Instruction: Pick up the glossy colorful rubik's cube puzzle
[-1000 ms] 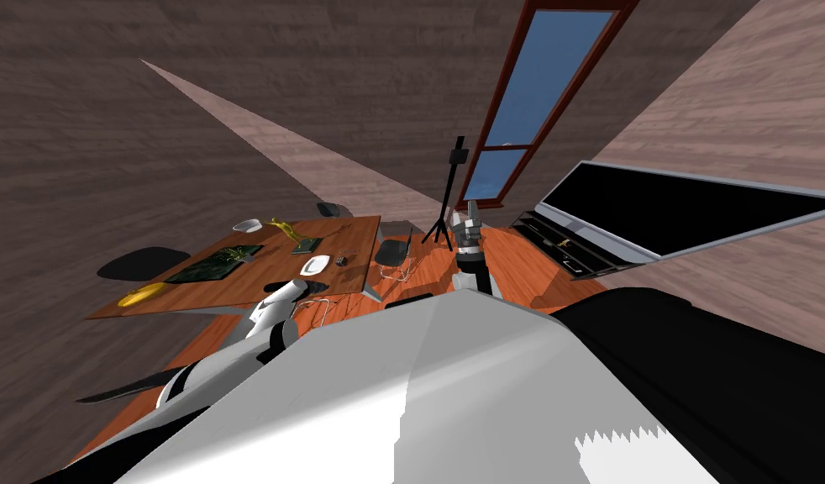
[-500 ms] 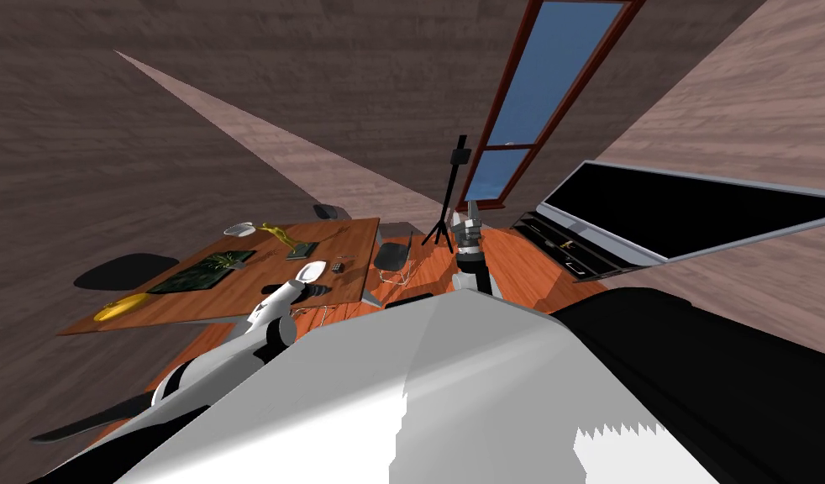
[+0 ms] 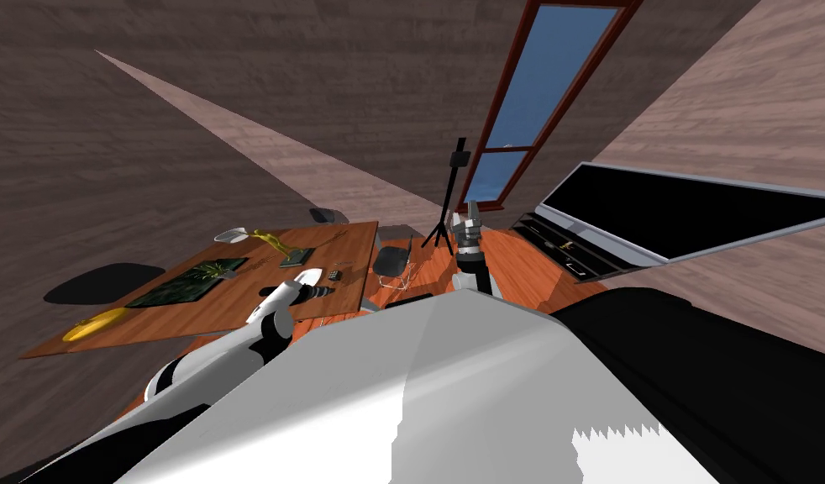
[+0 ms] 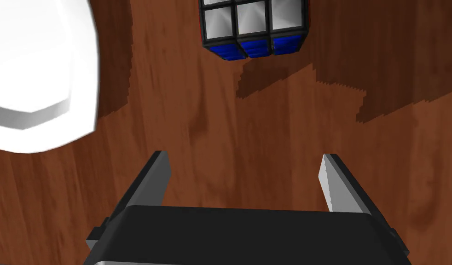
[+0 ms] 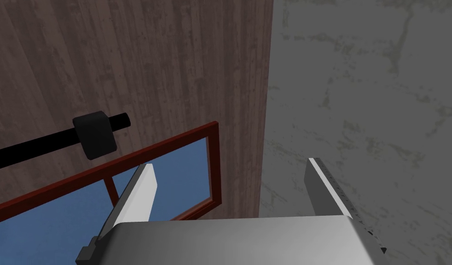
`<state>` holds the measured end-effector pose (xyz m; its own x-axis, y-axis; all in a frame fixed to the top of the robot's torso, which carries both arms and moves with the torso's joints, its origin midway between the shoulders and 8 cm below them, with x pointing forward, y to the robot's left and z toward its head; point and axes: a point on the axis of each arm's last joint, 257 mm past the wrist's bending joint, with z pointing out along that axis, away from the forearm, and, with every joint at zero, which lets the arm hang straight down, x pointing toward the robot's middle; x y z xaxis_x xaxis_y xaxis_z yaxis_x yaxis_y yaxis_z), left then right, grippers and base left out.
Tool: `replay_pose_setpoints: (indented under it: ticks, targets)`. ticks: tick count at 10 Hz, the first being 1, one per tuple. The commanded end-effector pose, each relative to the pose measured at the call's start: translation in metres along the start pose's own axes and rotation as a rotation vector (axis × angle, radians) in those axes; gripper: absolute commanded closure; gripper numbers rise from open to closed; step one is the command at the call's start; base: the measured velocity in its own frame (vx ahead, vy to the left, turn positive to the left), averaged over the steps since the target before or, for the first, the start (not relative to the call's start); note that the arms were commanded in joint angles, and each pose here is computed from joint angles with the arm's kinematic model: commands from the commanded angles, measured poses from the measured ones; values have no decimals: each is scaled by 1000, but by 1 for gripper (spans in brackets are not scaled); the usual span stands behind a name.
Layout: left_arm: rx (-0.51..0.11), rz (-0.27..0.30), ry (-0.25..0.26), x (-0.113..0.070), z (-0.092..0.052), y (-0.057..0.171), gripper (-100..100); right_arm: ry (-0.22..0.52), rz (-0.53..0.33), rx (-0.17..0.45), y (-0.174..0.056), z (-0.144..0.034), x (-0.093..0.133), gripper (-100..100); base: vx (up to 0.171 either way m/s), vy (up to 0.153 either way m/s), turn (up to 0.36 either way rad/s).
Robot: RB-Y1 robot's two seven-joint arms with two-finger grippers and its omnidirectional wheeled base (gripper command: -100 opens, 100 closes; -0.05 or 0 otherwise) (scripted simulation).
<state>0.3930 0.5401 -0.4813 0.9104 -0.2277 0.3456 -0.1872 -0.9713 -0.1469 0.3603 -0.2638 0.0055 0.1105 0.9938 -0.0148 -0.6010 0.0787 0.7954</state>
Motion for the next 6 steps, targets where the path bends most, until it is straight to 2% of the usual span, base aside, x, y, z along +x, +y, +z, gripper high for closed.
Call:
replay_pose_setpoints:
  ticks: [1,2,3,4,5,6]
  targets:
    - [-39,-37,1,2,-2,8,-100,0,0,0,0,0,0,0,203,5,-57]
    - [-38,-37,2,3,-2,8,-100,0,0,0,0,0,0,0,140,1,-17]
    - [-39,-37,1,2,-2,8,-100,0,0,0,0,0,0,0,41,-1,4]
    - [-60,-62,20,14,-6,10,-100,0,0,0,0,0,0,0,114,-8,-103]
    - [-57,-59,25,17,-6,9,-100,0,0,0,0,0,0,0,145,6,-64]
    - [-57,-60,19,14,-6,10,-100,0,0,0,0,0,0,0,57,6,-8]
